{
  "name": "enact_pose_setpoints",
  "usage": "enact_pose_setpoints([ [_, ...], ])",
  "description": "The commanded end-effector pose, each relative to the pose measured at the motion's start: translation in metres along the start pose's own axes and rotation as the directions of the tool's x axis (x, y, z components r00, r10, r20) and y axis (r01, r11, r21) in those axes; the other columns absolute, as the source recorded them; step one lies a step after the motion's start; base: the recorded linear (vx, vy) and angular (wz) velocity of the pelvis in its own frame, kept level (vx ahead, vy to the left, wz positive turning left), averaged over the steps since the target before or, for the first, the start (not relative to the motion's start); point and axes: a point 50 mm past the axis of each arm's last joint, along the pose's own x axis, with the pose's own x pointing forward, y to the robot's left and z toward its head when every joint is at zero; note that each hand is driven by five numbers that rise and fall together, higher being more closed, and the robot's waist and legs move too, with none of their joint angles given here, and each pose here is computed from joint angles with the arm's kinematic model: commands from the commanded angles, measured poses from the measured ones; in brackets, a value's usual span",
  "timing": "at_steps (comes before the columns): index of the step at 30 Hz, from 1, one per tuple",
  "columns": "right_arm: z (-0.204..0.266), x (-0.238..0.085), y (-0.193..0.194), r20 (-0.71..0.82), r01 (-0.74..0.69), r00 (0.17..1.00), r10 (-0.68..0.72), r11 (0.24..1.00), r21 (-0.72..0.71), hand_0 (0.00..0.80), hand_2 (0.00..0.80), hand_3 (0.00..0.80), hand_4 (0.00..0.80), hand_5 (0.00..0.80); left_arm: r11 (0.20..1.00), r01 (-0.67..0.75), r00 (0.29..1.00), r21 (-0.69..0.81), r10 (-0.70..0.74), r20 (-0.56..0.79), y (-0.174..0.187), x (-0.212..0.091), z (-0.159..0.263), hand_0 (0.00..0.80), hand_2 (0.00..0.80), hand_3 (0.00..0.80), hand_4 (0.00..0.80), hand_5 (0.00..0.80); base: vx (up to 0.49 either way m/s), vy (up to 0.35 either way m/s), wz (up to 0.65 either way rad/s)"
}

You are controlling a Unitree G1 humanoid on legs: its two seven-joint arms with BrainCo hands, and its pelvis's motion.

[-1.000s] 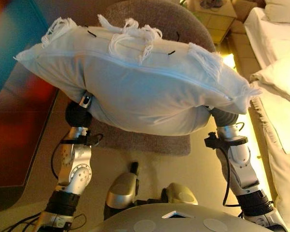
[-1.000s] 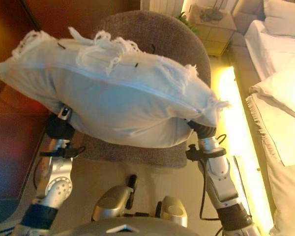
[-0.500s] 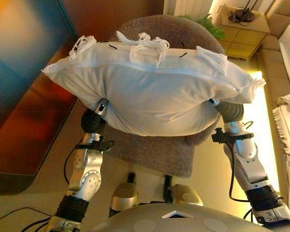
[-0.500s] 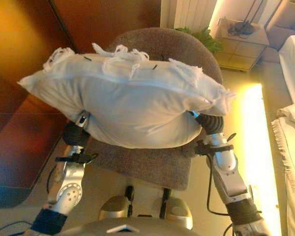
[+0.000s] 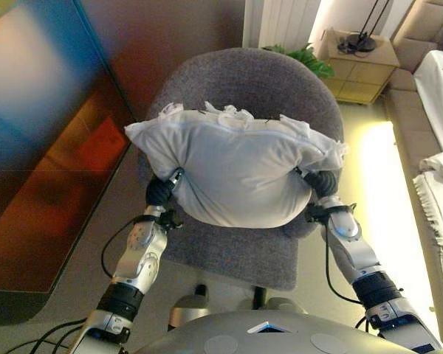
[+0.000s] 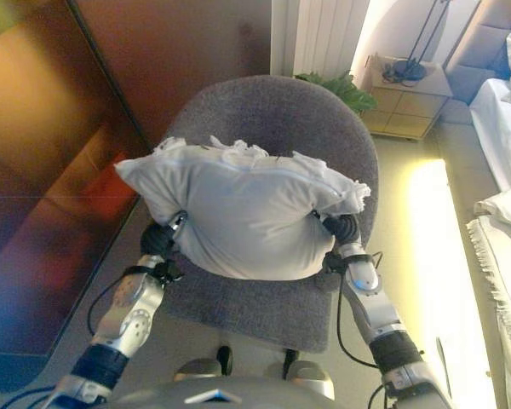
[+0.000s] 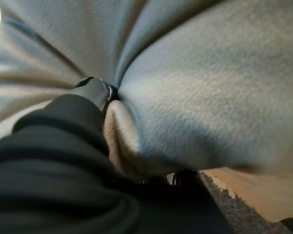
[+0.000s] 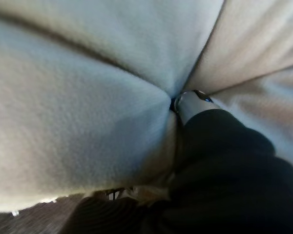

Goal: Pick up the cushion and take it to the sofa

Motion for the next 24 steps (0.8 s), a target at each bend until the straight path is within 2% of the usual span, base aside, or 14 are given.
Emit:
enact_pose_setpoints([
  [1, 0.041, 0.025, 0.040, 0.152, -0.083, 0.986, 0.069, 0.992, 0.091, 0.800, 0.800, 0.800, 0.800, 0.800, 0.976, 0.193, 0.967, 0.098, -0.206, 0.147, -0.058, 0.032, 0.035, 0.800, 0.800, 0.800, 0.800, 0.800, 0.085, 0.020, 0.01],
  [10, 0.017, 0.038, 0.048, -0.022, -0.041, 0.999, 0.044, 0.992, 0.121, 0.800, 0.800, 0.800, 0.800, 0.800, 0.972, 0.161, 0.986, 0.173, -0.165, 0.008, -0.066, 0.048, 0.012, 0.800, 0.800, 0.800, 0.800, 0.800, 0.054, 0.017, -0.04],
  [15, -0.008, 0.041, 0.049, -0.194, -0.018, 0.980, 0.044, 0.991, 0.131, 0.800, 0.800, 0.800, 0.800, 0.800, 0.971, 0.109, 0.988, 0.212, -0.082, -0.132, -0.062, 0.050, -0.012, 0.800, 0.800, 0.800, 0.800, 0.800, 0.186, -0.003, -0.11],
  [19, -0.034, 0.036, 0.047, -0.328, -0.004, 0.944, 0.044, 0.992, 0.123, 0.800, 0.800, 0.800, 0.800, 0.800, 0.973, 0.073, 0.966, 0.221, -0.014, -0.258, -0.055, 0.044, -0.037, 0.800, 0.800, 0.800, 0.800, 0.800, 0.218, 0.000, -0.01],
  [24, -0.069, 0.021, 0.040, -0.531, -0.039, 0.844, 0.079, 0.996, 0.086, 0.800, 0.800, 0.800, 0.800, 0.800, 0.962, 0.060, 0.928, 0.266, 0.045, -0.370, -0.049, 0.036, -0.056, 0.800, 0.800, 0.800, 0.800, 0.800, 0.170, 0.011, 0.03],
])
